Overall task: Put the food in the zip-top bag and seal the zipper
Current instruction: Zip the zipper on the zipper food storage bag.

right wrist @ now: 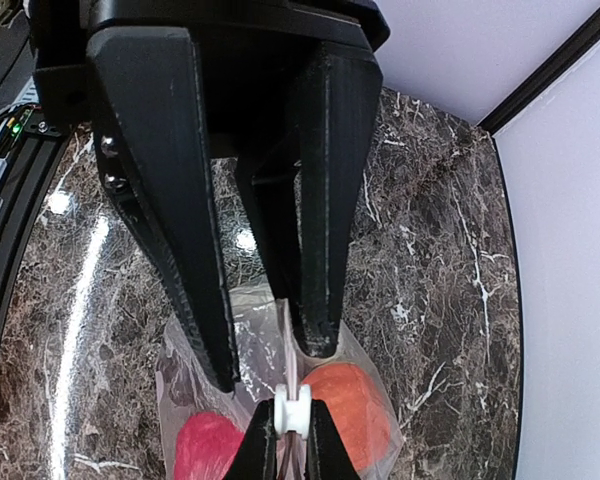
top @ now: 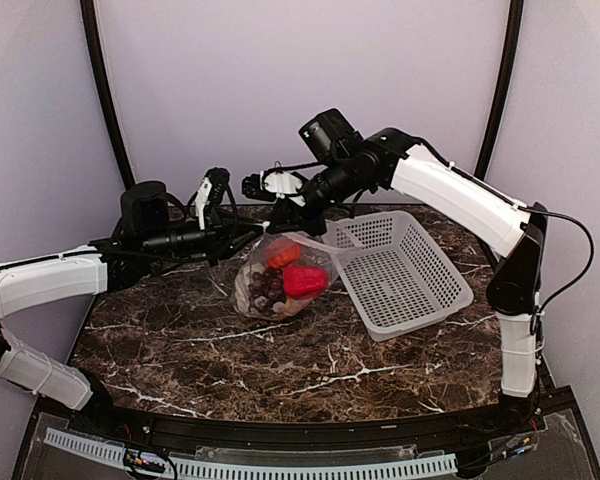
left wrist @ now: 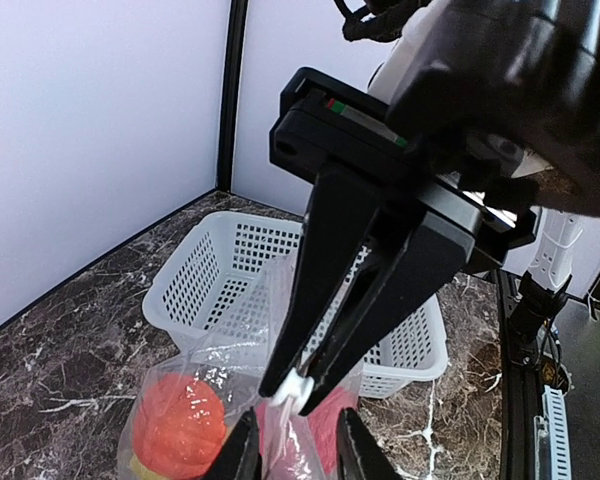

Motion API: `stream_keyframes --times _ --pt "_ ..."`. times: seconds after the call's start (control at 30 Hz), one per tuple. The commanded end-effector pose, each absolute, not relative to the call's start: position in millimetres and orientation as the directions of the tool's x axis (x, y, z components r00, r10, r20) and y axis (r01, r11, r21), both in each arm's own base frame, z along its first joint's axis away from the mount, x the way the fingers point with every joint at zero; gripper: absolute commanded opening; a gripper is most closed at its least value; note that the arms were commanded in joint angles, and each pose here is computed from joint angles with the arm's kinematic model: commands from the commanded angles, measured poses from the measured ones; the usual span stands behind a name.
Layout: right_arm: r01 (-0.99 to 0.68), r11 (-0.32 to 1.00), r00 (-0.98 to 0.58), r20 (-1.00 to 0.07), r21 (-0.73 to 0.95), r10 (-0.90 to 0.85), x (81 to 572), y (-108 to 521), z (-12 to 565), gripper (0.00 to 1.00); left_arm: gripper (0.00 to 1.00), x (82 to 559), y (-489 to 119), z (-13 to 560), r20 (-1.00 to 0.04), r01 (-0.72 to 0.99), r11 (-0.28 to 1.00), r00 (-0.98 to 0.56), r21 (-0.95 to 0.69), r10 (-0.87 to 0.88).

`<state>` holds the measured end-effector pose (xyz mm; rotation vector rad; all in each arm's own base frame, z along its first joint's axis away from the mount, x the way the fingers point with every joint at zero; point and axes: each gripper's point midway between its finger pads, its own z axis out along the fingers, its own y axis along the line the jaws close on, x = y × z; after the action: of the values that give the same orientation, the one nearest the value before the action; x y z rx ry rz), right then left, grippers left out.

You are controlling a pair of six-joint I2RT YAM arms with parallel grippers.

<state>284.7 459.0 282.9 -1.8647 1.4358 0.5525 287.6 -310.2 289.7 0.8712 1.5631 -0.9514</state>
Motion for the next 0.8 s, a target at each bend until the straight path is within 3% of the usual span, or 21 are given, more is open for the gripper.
stream_keyframes --times 0.0,0.07,0.3,0.5,0.77 --pt "-0.943 -0.119 0.319 -0.733 -0.312 -0.601 273.7 455.4 320.4 0.05 0.27 285.3 -310.7 294.4 -0.985 0.908 0.403 -0.158 -0.116 0.073" --pt "-0.943 -0.120 0.319 -0.737 -0.311 -0.595 272.1 454.8 323.1 0.05 0.27 285.6 -310.4 293.1 -0.984 0.907 0.406 -0.159 -0.114 0.078" --pt "-0.942 -0.123 0.323 -0.735 -0.314 -0.597 270.2 454.2 323.8 0.06 0.07 288.4 -310.0 292.5 -0.984 0.901 0.418 -0.161 -0.117 0.073" --pt "-0.940 -0.122 0.322 -0.720 -0.317 -0.615 272.1 452.9 318.4 0.06 0.02 290.5 -306.2 296.9 -0.987 0.891 0.443 -0.144 -0.101 0.065" --pt "-0.948 -0.085 0.277 -0.659 -0.308 -0.700 292.2 433.1 295.8 0.06 0.01 292.8 -286.8 306.6 -0.996 0.843 0.536 -0.082 -0.047 0.042"
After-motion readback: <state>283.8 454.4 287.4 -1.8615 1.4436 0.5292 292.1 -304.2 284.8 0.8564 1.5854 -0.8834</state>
